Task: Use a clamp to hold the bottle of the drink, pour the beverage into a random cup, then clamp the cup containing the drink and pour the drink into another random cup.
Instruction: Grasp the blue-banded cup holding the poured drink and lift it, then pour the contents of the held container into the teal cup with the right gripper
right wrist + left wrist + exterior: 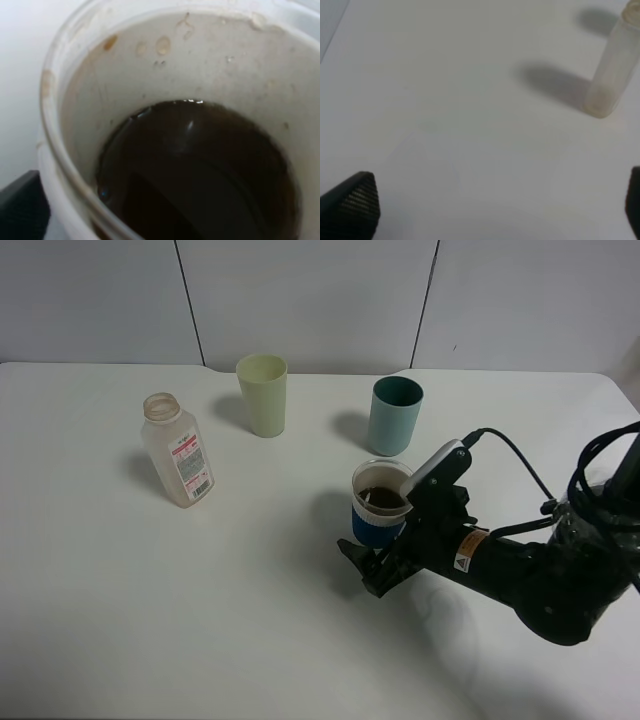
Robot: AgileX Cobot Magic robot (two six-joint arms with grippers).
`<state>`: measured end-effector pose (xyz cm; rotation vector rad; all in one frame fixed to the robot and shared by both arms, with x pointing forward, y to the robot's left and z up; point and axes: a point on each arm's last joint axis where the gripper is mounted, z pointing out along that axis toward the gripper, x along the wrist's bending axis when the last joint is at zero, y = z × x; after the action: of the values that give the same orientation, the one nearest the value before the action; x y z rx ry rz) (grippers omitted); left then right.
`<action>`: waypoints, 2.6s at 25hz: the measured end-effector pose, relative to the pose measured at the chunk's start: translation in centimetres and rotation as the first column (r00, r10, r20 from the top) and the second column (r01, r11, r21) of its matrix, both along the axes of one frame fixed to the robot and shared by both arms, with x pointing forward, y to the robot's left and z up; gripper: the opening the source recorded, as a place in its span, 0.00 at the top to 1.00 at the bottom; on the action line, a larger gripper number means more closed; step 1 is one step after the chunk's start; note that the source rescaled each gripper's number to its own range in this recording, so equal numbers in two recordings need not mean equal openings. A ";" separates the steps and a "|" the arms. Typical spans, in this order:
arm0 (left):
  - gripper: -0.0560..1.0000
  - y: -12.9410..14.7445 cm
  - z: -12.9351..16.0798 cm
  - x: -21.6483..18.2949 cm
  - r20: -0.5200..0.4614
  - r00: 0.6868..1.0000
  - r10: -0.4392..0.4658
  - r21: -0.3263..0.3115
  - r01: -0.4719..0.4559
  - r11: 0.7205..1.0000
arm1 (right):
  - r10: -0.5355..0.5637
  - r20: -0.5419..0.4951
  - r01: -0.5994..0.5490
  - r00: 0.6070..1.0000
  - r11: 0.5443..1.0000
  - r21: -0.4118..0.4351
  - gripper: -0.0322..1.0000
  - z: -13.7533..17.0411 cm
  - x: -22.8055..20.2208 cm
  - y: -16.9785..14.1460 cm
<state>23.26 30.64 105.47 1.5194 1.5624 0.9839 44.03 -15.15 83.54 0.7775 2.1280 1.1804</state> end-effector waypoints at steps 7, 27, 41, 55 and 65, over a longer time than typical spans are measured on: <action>0.00 0.0 0.0 0.0 0.000 1.000 0.000 0.000 0.000 1.000 | -0.002 0.000 0.002 1.000 1.000 0.005 0.96 0.0 0.0 0.0; 0.00 0.0 0.0 0.0 0.000 1.000 0.000 0.000 0.000 1.000 | -0.067 -0.017 0.067 0.998 0.998 0.016 0.96 1.3 -0.8 -1.1; 0.00 0.0 0.0 0.0 0.000 1.000 0.000 0.000 0.000 1.000 | -0.292 -0.005 0.291 0.956 0.951 0.105 0.96 7.7 -0.3 -4.7; 0.00 0.0 0.0 0.0 0.000 1.000 0.000 0.000 0.000 1.000 | -0.475 -0.105 0.484 0.874 0.869 0.104 0.96 12.4 4.4 -12.3; 0.00 0.0 0.0 0.0 0.000 1.000 0.000 0.000 0.000 1.000 | -0.435 -0.119 0.433 0.893 0.900 -0.040 0.96 15.9 9.6 -13.3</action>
<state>23.26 30.64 105.47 1.5194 1.5624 0.9839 53.58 -28.46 99.41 1.2730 1.9115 0.8954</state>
